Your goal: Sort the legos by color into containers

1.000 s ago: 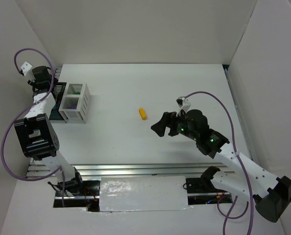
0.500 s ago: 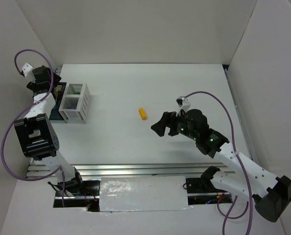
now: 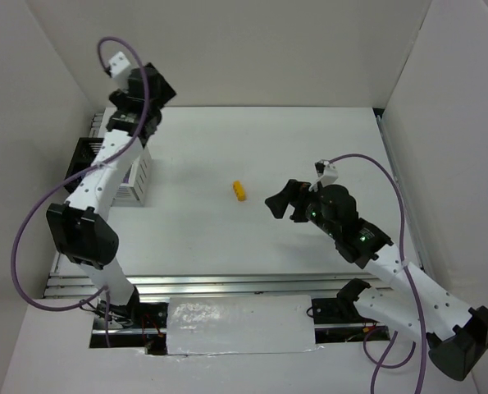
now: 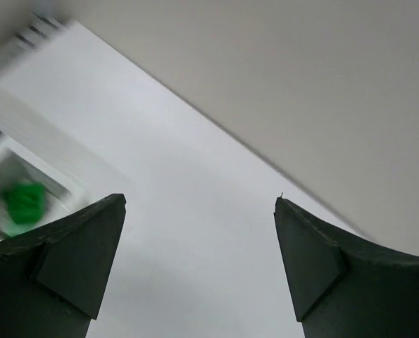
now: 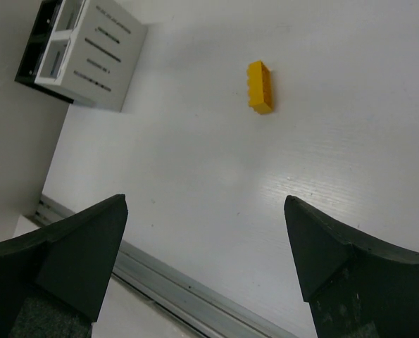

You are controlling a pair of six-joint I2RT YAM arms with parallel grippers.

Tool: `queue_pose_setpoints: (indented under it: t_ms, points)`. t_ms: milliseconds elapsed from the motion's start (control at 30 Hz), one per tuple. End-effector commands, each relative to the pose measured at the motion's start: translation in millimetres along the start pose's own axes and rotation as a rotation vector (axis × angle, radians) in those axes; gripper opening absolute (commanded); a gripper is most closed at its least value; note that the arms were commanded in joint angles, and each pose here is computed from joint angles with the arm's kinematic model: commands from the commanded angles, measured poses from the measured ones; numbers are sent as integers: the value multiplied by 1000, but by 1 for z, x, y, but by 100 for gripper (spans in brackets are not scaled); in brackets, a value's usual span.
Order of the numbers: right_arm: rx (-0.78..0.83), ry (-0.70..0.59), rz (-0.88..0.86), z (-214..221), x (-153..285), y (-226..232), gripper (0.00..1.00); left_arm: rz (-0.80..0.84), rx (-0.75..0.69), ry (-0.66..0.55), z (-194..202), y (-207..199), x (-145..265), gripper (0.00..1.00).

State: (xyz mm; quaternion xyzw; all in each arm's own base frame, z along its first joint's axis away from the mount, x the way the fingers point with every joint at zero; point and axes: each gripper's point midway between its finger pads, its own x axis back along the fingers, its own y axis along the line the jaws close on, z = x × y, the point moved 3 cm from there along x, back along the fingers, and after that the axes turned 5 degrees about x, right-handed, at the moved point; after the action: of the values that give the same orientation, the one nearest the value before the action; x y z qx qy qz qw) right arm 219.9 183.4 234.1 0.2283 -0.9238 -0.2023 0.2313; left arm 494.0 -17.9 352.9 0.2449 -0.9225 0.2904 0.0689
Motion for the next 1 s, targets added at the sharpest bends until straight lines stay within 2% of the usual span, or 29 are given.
queue_pose_setpoints:
  t_ms: [0,67,167,333,467,733,800,867,967]
  points:
    - [-62,-113,76,-24,13,-8,100,-88,-90,226,101,12,26,99]
    - [-67,-115,90,-27,16,-8,100,-41,-144,315,149,-8,49,99]
    - [-56,-75,105,-22,18,-10,100,-52,-222,408,211,-18,72,99]
    - [-61,-37,66,-9,18,-9,100,-46,-312,478,297,-31,103,100]
    - [-54,-30,46,-3,21,-10,100,-95,-332,517,330,-22,108,99]
    - [-26,-41,32,0,24,-12,100,-124,-358,548,368,-11,98,91]
    - [-23,-41,32,0,23,-12,100,-127,-362,556,374,-8,97,83]
    - [-19,-40,31,1,22,-12,100,-119,-363,559,378,-6,95,69]
    - [-15,-43,27,0,21,-11,100,-121,-384,576,387,-2,94,70]
